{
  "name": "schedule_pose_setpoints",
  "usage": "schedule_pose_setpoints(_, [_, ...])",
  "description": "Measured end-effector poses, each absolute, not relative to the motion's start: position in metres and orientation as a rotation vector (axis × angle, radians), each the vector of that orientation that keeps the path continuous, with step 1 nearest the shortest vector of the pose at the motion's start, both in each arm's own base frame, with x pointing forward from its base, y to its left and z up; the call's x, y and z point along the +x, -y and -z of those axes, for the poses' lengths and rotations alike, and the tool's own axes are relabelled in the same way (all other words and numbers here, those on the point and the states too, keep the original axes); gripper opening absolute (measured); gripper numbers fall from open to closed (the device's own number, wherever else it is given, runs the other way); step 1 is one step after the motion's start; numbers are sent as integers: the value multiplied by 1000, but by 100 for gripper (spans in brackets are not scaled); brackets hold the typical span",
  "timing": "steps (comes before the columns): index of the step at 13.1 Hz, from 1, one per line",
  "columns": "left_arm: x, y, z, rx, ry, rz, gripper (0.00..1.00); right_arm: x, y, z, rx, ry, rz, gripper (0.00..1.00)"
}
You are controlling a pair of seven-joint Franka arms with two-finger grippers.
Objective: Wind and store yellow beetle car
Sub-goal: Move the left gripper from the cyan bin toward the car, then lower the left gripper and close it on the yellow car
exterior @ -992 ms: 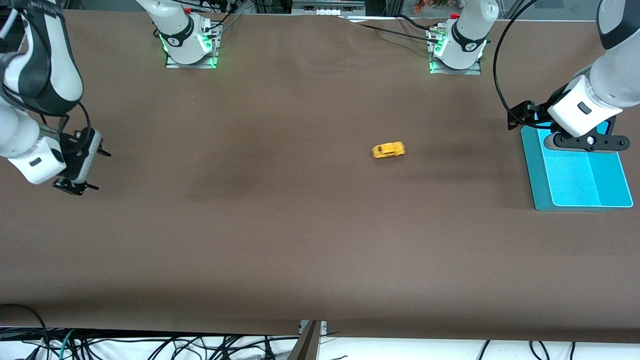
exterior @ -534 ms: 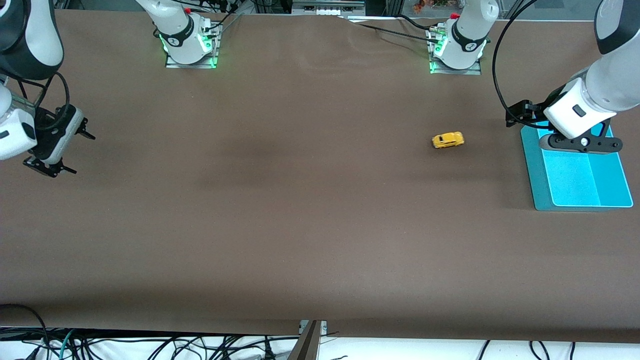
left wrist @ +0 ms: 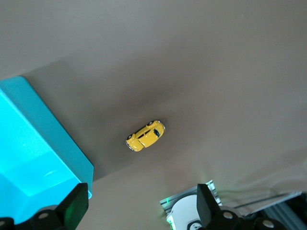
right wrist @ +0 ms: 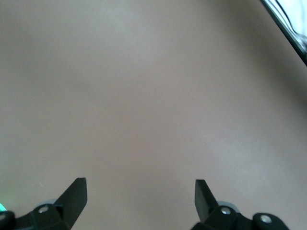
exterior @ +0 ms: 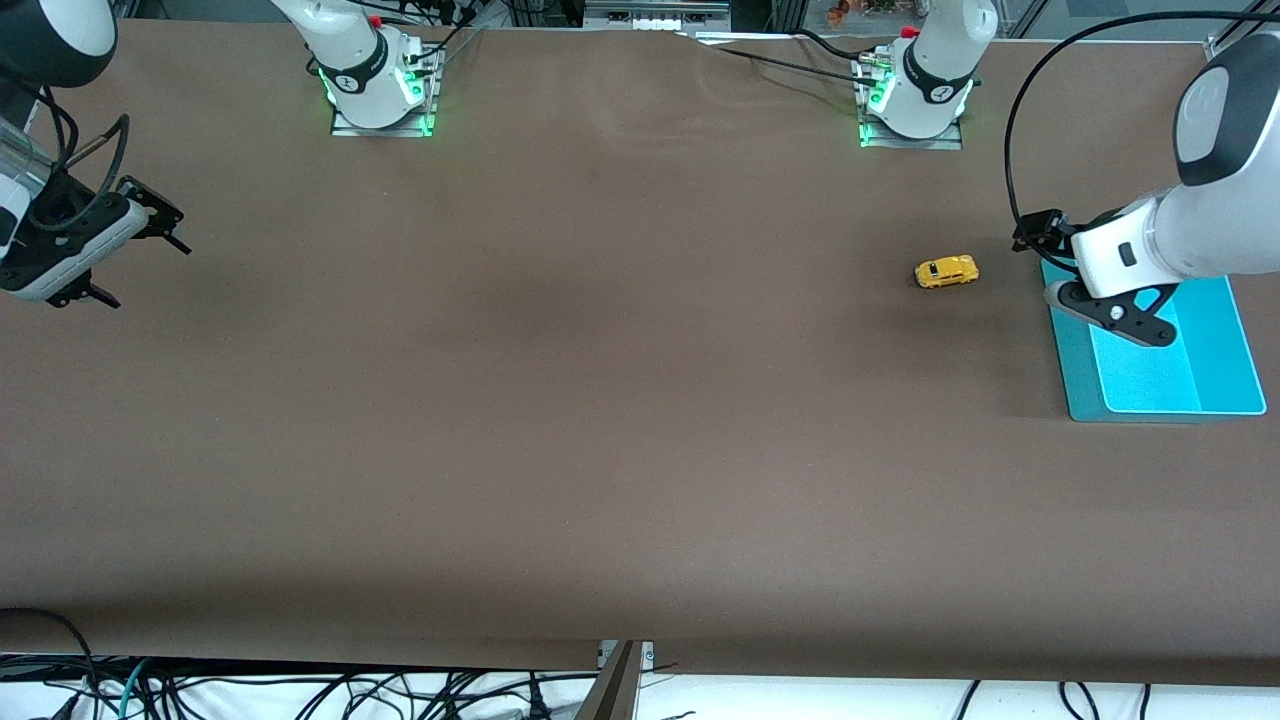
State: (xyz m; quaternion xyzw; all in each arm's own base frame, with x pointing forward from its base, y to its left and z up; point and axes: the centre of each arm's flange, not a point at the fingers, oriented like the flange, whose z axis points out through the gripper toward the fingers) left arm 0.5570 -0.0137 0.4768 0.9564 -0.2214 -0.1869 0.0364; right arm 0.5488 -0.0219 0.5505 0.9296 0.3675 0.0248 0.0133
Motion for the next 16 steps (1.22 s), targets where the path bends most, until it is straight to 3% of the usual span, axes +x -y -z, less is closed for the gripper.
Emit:
schedule_pose_setpoints(3, [542, -3, -417, 2848, 958, 474, 100, 544, 3, -577, 3039, -734, -69, 100])
schedule_pose_setpoints(8, [478, -10, -324, 2767, 1275, 451, 100, 534, -14, -615, 3128, -267, -17, 100])
schedule_pose_setpoints(16, [408, -5, -235, 2675, 1464, 368, 100, 528, -19, -622, 3136, -172, 31, 100])
